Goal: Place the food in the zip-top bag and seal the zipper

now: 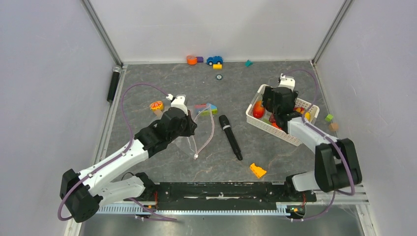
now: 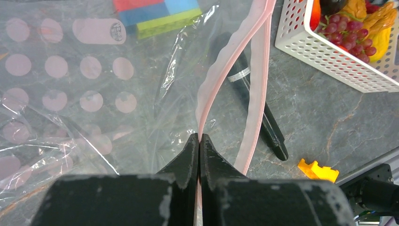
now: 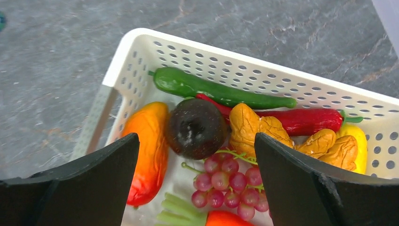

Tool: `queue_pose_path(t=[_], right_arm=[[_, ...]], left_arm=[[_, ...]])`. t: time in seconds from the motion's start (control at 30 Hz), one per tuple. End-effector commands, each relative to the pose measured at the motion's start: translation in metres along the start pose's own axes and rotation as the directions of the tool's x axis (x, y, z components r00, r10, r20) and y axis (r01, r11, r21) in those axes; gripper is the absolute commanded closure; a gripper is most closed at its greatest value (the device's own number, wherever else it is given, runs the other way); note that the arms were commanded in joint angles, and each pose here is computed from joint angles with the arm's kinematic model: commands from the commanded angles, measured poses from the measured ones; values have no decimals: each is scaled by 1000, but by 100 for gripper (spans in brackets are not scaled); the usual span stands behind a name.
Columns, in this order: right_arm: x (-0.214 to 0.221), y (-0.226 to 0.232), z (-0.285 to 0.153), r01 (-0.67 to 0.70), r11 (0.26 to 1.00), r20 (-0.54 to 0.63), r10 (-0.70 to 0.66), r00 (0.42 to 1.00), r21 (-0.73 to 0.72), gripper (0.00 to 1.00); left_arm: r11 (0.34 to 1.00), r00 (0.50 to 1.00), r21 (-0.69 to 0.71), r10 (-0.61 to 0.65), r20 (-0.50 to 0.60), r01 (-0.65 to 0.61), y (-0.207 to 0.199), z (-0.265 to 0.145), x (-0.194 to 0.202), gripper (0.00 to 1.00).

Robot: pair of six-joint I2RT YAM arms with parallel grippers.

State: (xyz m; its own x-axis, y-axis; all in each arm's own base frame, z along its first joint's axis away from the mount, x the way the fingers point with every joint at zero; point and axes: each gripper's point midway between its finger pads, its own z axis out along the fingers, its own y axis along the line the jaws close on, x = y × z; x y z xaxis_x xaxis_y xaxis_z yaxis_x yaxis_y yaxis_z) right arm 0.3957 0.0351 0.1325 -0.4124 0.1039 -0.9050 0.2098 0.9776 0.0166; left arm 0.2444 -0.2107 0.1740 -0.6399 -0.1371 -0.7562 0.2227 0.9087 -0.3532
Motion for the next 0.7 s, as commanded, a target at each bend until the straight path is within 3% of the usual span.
queue_pose_path(t=[0.0,0.13,0.43,0.67], right_arm=[[-8,-2,24,-53,997,6,53,999,59,2],[5,1,46,-30,997,-31,32,999,71,2],[26,-1,65,50,994,-103,-40,994,98,19],[26,-10,62,64,988,-104,-50,993,140,45]], left_arm=[[999,996,43,21,90,-25,-8,-2,-20,97],[999,995,27,15,94,-17,-4,1,-19,97],[1000,996,26,14,85,-16,-5,8,-15,98],[1000,997,16,17,77,-18,-3,12,-12,98]])
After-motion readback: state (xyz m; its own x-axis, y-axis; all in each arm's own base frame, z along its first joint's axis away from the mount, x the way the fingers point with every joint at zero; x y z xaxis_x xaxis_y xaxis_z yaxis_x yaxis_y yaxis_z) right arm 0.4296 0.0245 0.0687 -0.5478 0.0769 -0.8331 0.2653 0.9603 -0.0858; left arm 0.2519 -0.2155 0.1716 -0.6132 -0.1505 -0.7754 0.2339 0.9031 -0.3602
